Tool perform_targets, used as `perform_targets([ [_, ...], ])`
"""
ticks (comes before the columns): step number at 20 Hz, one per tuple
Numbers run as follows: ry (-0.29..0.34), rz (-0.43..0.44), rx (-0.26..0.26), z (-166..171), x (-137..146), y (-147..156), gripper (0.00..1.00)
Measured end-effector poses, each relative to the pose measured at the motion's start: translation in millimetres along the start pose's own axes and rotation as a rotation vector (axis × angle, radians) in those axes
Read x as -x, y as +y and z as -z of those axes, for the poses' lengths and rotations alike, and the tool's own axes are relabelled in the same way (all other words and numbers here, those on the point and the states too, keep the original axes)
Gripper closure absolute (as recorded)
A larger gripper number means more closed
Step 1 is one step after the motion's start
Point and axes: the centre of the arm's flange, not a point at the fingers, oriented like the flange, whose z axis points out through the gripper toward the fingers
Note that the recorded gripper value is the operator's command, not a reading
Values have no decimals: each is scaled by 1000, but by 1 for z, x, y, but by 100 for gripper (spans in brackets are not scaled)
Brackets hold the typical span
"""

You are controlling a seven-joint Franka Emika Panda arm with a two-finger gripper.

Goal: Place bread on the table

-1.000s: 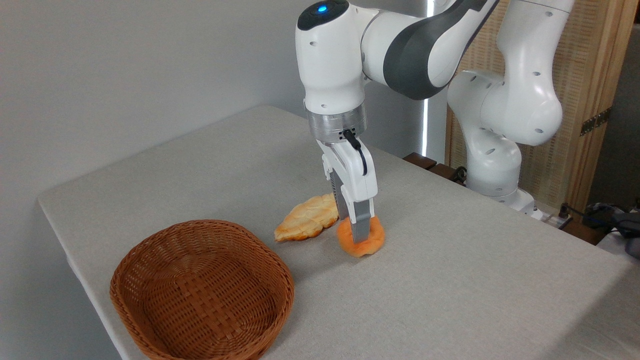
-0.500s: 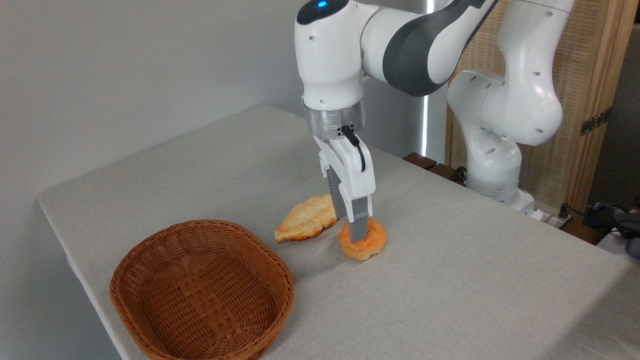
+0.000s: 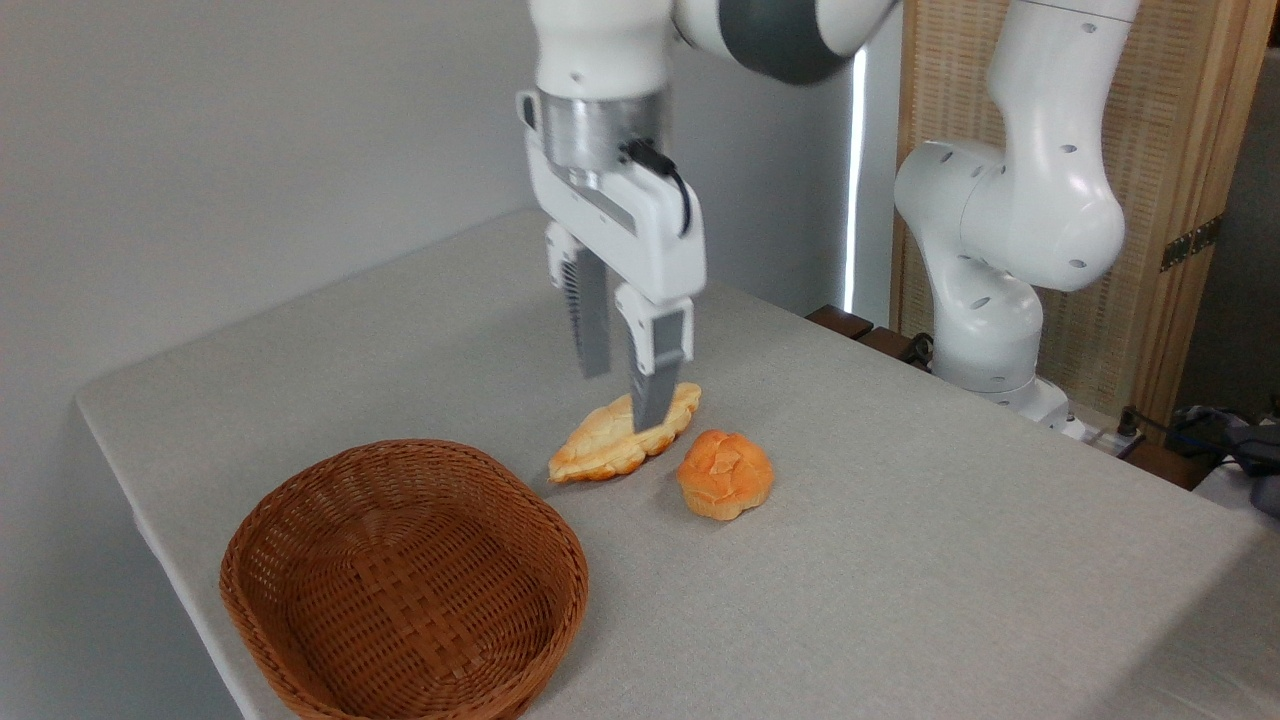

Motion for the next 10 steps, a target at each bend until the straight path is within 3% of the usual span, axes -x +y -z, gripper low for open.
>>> perform_targets([
  [5,-21,76,5,22,-40,-20,0],
  [10,-31,98,18,38,-59,-27,0],
])
